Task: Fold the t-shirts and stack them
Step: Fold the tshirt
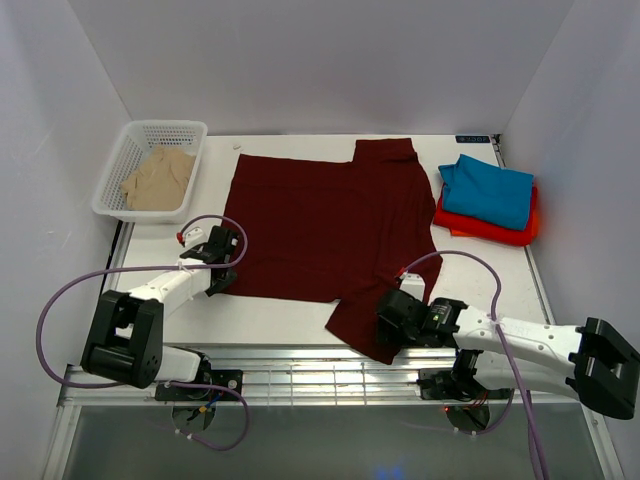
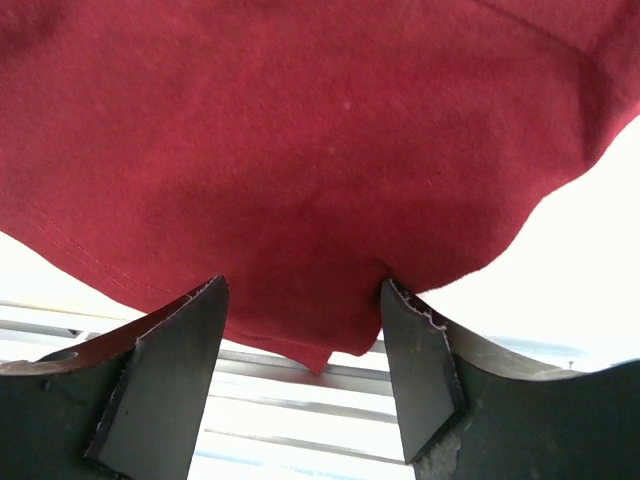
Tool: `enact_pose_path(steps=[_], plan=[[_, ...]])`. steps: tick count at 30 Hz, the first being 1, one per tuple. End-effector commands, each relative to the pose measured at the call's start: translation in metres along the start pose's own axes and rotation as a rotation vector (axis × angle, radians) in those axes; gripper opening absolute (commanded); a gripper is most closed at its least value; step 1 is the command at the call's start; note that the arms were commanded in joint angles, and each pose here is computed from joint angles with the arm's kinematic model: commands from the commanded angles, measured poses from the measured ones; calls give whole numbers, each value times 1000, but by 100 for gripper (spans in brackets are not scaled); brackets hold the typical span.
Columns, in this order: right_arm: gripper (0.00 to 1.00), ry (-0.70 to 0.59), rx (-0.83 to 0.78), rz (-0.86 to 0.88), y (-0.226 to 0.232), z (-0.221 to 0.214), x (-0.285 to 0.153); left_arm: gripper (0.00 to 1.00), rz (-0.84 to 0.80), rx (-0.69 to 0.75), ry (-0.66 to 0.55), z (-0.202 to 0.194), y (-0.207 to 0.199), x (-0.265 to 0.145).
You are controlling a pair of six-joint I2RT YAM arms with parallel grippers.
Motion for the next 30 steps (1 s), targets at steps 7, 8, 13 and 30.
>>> enact_pose_path(steps=[7, 8, 13, 30], plan=[[62, 116, -1, -96, -18, -28, 16, 35, -23, 21, 41, -3, -7, 5], [60, 125, -1, -98, -17, -29, 18, 33, -25, 24, 43, -3, -7, 5], [33, 152, -32, -127, -13, -35, 24, 21, -33, 36, 55, -4, -9, 7], [8, -126, -56, -177, 19, 25, -39, 0, -219, 7, 3, 23, -19, -37]])
Point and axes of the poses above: each gripper's point midway between its finger pads, its own x axis out along the fingers, its own y axis along the line the jaws close on, z = x × y, the point moved 10 cm from there along -x, back along the fingers, and after that the axes turned 2 degrees about -x, right-handed, at the moved point
